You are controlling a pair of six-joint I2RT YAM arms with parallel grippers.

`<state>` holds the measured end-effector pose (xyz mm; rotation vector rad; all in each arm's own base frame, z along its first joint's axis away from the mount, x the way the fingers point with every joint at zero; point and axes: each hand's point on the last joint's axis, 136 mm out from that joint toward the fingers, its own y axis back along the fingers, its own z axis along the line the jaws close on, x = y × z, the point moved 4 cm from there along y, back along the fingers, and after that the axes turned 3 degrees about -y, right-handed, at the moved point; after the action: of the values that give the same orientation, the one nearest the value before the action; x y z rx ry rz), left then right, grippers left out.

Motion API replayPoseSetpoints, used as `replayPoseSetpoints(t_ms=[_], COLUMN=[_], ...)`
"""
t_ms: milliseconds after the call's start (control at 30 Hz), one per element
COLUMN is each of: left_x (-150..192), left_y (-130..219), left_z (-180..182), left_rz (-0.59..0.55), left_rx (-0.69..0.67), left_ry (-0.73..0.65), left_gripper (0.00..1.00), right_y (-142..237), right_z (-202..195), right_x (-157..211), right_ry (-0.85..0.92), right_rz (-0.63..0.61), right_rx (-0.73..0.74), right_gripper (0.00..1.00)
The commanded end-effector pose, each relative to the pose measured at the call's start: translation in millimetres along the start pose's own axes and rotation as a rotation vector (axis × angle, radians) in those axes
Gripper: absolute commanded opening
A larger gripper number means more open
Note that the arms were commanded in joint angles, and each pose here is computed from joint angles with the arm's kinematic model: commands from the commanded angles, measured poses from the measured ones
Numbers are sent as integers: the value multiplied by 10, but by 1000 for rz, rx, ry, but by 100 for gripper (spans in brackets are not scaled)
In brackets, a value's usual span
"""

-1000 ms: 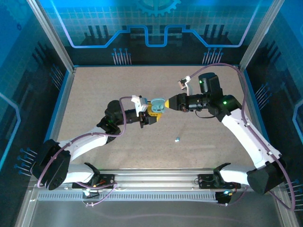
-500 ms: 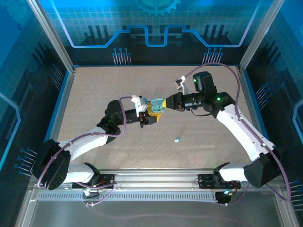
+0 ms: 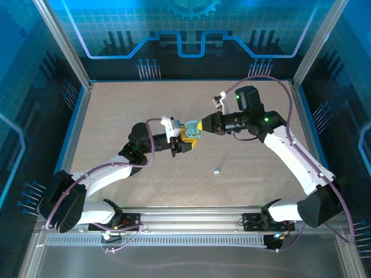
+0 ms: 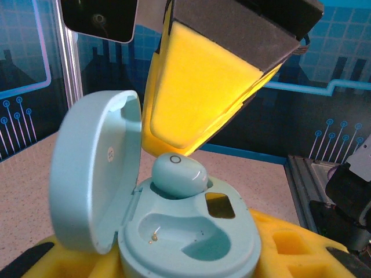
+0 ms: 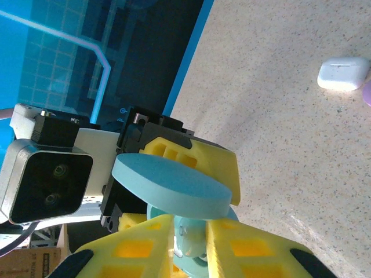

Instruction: Insert wireless bluetooth earbuds into charging case

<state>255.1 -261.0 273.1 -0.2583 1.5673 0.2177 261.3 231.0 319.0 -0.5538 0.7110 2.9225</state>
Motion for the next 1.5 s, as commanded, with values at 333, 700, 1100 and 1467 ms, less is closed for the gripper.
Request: replayPoseSetpoints(t_ms=[333, 700, 1100, 1467], left_x=[-186, -197, -233, -213], left_y=[10, 61, 95, 104], left_z=[-39, 2, -6, 1], left_rz=[-47, -62, -84, -79], left_rx=[4, -58, -73, -80], left_ry=[-82, -102, -107, -106], left_gripper=[35, 34, 34, 34], right_y=[119, 780, 24, -393], right_z=[164, -681, -1910, -2268], right_x=[54, 426, 1180, 1207], right_ry=[65, -110, -495, -531], right_rz=[-8, -267, 22, 129], right_rx=[-3, 470, 582, 633], right_gripper=[33, 40, 41, 47])
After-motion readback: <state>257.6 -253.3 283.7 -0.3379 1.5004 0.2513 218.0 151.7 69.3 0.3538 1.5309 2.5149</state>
